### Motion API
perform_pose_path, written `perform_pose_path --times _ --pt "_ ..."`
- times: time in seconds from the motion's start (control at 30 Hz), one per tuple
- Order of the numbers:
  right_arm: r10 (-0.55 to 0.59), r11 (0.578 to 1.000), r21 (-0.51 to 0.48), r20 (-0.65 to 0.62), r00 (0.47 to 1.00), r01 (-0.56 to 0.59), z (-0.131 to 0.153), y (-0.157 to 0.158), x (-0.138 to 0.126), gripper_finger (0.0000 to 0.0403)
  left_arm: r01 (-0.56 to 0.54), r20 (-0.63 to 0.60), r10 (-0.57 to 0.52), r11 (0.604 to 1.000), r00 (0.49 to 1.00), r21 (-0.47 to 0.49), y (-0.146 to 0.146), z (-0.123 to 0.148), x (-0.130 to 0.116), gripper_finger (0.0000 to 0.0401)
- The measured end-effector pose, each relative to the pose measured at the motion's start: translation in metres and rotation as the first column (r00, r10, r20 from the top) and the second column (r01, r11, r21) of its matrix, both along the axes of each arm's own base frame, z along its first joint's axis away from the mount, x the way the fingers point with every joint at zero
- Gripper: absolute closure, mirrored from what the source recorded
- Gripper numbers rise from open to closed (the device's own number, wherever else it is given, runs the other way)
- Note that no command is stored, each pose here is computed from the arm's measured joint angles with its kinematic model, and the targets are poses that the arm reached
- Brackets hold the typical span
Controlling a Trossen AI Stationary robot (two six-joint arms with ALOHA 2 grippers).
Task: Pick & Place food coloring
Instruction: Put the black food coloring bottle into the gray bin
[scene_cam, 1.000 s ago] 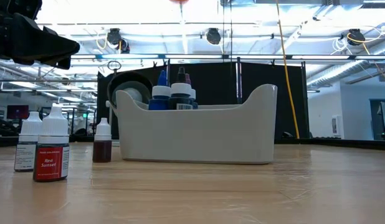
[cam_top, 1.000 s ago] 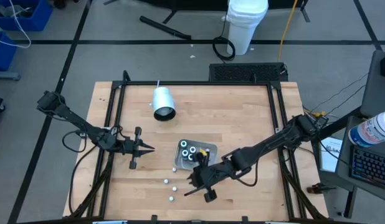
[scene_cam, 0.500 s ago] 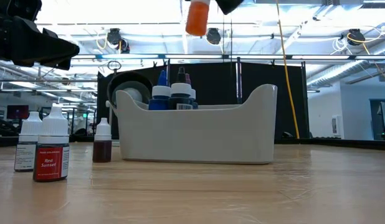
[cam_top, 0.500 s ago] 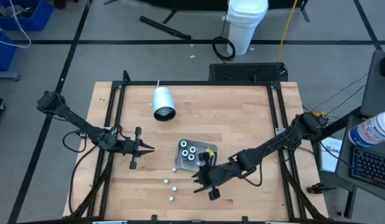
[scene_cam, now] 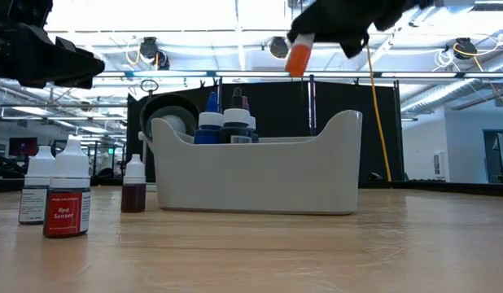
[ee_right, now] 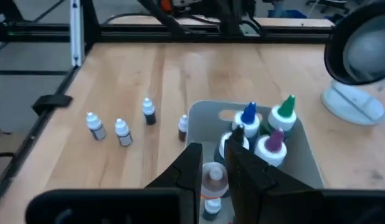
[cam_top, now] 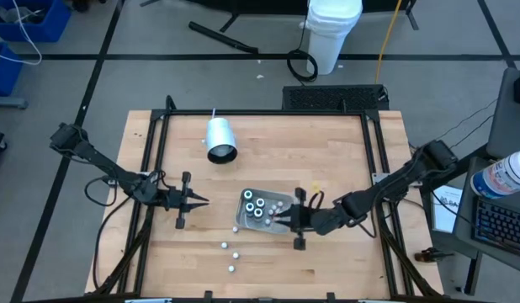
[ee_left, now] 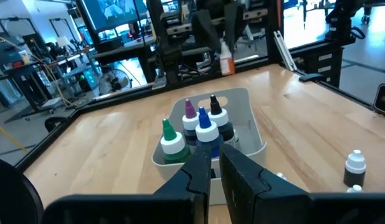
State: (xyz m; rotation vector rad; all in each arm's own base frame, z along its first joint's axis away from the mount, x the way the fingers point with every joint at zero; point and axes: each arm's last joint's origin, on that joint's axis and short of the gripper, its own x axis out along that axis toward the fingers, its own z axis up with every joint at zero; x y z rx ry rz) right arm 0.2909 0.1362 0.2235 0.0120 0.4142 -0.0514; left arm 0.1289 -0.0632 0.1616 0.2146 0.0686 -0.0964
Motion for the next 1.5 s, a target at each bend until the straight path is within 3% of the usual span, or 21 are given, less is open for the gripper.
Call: perform_pose_path --times 0.23,0.5,0.93,1.17,1.5 --pt "-0.066 0.998 0.0 -0.012 0.998 0.066 -0.013 -0.004 -0.005 0.0357 0.042 -0.028 -0.045 0.995 0.999 -0.092 -0.001 -0.002 0.0 0.0359" --pt "-0.107 0.994 -0.03 -0.002 0.994 0.107 -0.013 -0.009 -0.004 0.0357 0.024 -0.02 -0.026 0.997 0.999 -0.069 -0.001 -0.001 0.0 0.0359" --pt "-0.123 0.991 -0.047 -0.008 0.992 0.123 -0.014 -0.016 -0.001 0.0357 -0.014 0.065 0.009 0.997 0.998 0.081 0.0 0.006 0.0 0.0359" --pt "-0.177 0.984 0.007 -0.002 0.984 0.177 -0.013 -0.026 0.004 0.0357 -0.022 0.13 0.022 1.0 0.991 0.004 0.001 0.014 0.0 0.0359" --pt "-0.152 0.988 -0.034 -0.011 0.988 0.152 -0.014 -0.024 0.003 0.0357 -0.108 0.158 0.118 0.992 0.98 -0.065 0.003 0.018 0.0 0.0359"
